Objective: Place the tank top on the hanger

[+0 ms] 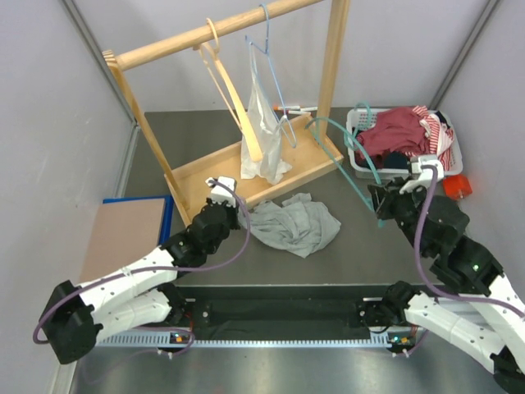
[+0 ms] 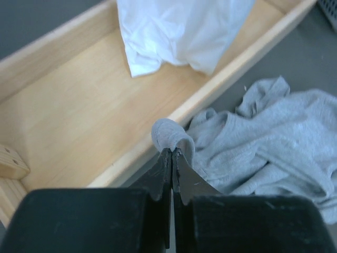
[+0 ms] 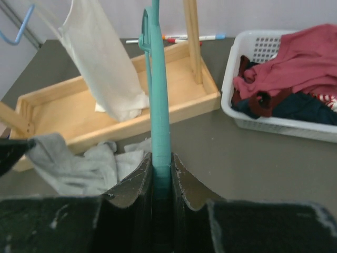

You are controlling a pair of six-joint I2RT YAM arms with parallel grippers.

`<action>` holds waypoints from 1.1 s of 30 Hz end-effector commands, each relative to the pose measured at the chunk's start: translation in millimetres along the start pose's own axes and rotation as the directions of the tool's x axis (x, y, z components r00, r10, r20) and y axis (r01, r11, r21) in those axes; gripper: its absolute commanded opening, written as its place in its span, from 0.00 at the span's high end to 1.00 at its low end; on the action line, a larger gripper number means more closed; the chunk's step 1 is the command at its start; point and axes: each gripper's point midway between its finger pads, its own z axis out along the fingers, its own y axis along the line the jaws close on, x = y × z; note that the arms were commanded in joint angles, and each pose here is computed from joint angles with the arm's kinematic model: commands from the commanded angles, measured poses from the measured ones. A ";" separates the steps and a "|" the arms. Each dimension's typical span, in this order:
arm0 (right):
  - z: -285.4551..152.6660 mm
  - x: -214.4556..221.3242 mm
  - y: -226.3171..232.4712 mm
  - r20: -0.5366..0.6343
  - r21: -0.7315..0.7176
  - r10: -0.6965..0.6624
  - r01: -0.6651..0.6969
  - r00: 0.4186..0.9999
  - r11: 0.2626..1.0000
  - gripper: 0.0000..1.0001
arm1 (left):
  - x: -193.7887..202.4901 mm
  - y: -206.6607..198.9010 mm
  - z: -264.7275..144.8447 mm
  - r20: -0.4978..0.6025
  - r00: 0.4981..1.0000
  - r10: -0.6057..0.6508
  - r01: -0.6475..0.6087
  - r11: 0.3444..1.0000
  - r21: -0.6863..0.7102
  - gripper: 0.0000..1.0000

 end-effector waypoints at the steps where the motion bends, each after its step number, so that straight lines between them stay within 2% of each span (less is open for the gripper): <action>1: -23.8 24.0 9.1 -0.104 -0.093 0.047 -0.056 0.993 0.994 1.00 | -52.7 10.9 4.2 0.108 0.994 -0.027 0.037 0.995 -0.088 1.00; 5: -45.9 36.8 34.9 -0.167 -0.284 0.022 -0.070 0.986 0.956 1.00 | -62.8 22.3 15.0 0.096 0.995 -0.029 0.043 0.989 -0.141 1.00; 8: -59.0 44.4 48.1 -0.210 -0.379 -0.007 -0.075 0.978 0.922 1.00 | -70.3 22.9 18.0 0.096 0.993 -0.067 0.079 0.989 -0.128 1.00; 14: -69.8 48.8 47.1 -0.230 -0.403 -0.025 -0.072 0.973 0.912 1.00 | -99.7 21.2 13.6 0.143 0.985 -0.096 0.113 0.986 -0.119 1.00; 17: -71.6 38.6 35.2 -0.194 -0.354 -0.016 -0.054 0.981 0.934 1.00 | -127.4 10.8 6.6 0.179 0.976 -0.125 0.138 0.989 -0.062 1.00; 21: -71.8 28.0 10.5 -0.157 -0.236 -0.009 -0.028 0.987 0.971 1.00 | -164.4 -26.7 -6.0 0.224 0.961 -0.165 0.133 0.979 0.151 1.00; 23: -74.4 18.8 -2.9 -0.127 -0.171 0.006 -0.028 0.992 0.985 1.00 | -178.1 -39.4 -10.8 0.230 0.953 -0.199 0.149 0.965 0.214 1.00; 27: -82.2 4.1 -18.5 -0.083 -0.104 0.031 -0.039 0.996 0.994 1.00 | -178.4 -54.2 -10.4 0.213 0.955 -0.205 0.147 0.954 0.262 1.00; 31: -89.6 -6.2 -39.4 -0.054 -0.004 0.046 -0.046 0.997 0.999 1.00 | -150.8 -83.7 -2.3 0.147 0.969 -0.200 0.148 0.940 0.307 1.00; 33: -92.3 -10.2 -45.4 -0.040 0.024 0.057 -0.056 0.998 0.998 1.00 | -131.4 -123.7 -8.8 0.126 0.977 -0.171 0.115 0.923 0.366 1.00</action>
